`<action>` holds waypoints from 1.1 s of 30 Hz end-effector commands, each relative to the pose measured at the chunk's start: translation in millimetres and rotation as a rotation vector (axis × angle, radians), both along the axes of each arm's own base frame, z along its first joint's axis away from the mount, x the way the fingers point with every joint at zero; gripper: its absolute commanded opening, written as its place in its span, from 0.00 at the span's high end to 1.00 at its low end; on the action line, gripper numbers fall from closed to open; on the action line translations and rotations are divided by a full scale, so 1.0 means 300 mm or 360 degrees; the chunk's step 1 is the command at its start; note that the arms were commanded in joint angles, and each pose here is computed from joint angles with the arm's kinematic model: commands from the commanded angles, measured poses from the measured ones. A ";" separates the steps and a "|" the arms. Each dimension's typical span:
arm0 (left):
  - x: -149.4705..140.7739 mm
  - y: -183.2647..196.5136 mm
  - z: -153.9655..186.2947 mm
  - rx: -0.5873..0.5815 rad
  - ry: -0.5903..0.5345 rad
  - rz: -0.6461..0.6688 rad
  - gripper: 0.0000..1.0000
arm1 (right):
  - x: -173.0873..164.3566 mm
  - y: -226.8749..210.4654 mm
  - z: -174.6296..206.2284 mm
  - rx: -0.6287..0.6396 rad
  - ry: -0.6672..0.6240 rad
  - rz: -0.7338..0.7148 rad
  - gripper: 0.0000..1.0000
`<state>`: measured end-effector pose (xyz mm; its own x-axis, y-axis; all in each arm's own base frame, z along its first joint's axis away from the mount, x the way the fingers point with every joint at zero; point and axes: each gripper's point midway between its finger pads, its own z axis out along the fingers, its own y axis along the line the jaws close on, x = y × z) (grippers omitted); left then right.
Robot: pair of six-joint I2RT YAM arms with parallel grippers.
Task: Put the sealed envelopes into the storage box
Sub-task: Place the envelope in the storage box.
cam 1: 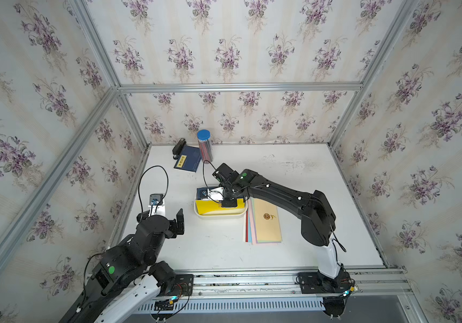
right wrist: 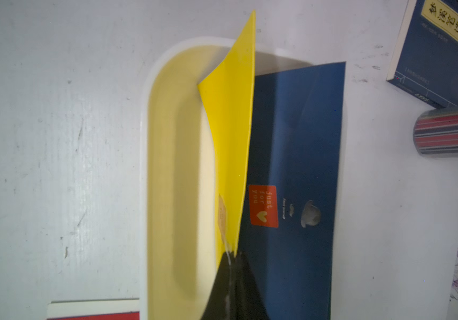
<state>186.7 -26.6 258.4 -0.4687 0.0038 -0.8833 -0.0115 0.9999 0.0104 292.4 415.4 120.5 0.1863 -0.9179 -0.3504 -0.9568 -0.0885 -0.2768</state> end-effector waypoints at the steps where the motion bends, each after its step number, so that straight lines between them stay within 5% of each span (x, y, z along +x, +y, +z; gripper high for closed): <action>1: -0.001 0.004 0.004 0.0009 0.0003 0.0007 0.02 | 0.027 -0.005 -0.004 -0.0009 -0.0017 -0.0088 0.86; 7: -0.002 0.006 0.005 0.0011 0.0005 0.0010 0.01 | 0.073 -0.014 -0.004 0.0016 -0.0019 -0.0170 0.81; 14: -0.003 0.006 0.003 0.0013 0.0010 0.0009 0.00 | 0.177 -0.019 0.120 0.0212 -0.0103 -0.0402 0.64; 21: 0.002 -0.033 -0.013 0.0000 0.0044 -0.0078 0.01 | 0.250 -0.155 0.359 0.0826 -0.0026 -0.0924 0.59; 26: 0.030 -0.221 -0.045 -0.0089 0.0173 -0.0446 0.11 | 0.179 -0.383 0.392 0.1297 0.0117 -0.1296 0.54; 33: 0.057 -0.576 -0.180 -0.0207 0.0699 -0.0828 0.36 | 0.053 -0.797 0.118 0.1490 0.0405 -0.2106 0.53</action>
<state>209.7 -150.4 212.1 -0.7129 0.2038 -0.6710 0.3541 0.9305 -0.0935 311.1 203.1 167.5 -0.5896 -0.1123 -0.7999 -0.4471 0.8701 0.2074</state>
